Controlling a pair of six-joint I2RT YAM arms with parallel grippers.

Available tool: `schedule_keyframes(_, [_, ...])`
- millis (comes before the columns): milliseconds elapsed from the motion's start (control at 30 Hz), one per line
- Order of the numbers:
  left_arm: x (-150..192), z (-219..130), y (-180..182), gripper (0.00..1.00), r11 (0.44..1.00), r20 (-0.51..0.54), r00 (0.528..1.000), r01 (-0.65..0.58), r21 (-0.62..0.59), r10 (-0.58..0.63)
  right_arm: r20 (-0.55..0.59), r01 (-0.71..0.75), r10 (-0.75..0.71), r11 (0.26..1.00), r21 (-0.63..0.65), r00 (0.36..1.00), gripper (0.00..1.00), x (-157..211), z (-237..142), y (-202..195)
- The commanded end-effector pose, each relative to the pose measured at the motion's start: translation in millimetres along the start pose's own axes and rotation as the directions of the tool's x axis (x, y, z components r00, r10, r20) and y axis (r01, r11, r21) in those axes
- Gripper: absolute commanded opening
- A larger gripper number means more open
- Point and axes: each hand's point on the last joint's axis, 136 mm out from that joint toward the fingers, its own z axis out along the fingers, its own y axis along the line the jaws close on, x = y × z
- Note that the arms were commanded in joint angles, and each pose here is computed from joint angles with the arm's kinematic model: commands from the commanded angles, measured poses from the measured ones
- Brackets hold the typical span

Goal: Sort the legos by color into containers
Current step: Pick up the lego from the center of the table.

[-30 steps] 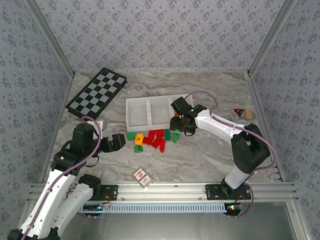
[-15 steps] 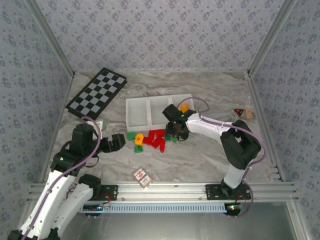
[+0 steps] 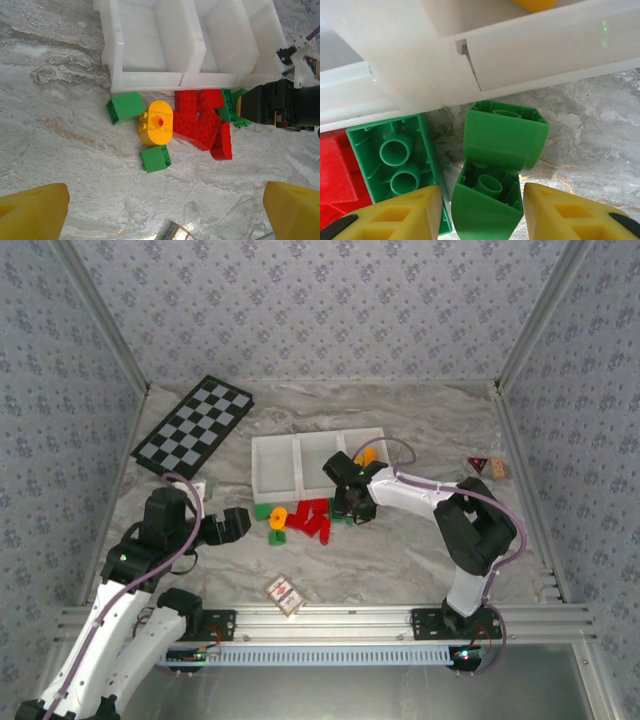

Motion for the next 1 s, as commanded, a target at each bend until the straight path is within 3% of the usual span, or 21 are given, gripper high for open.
schedule_keyframes(0, [-1.7, -0.3, -2.8, 0.99, 1.000, 0.012, 1.000, -0.012, 0.016, 0.012, -0.039, -0.002, 0.005, 0.997, 0.077, 0.999, 0.47, 13.2, 8.6, -18.5])
schedule_keyframes(533, [-1.2, 0.8, -2.3, 1.00, 1.000, 0.008, 1.000, -0.009, 0.014, 0.009, -0.018, 0.017, -0.015, 0.995, 0.096, 1.000, 0.43, 9.6, -8.8, -44.3])
schedule_keyframes(967, [-1.6, 0.5, -2.4, 1.00, 1.000, 0.009, 1.000, -0.010, 0.013, 0.009, -0.043, 0.046, -0.041, 0.993, 0.109, 0.998, 0.47, 7.9, 4.5, -40.2])
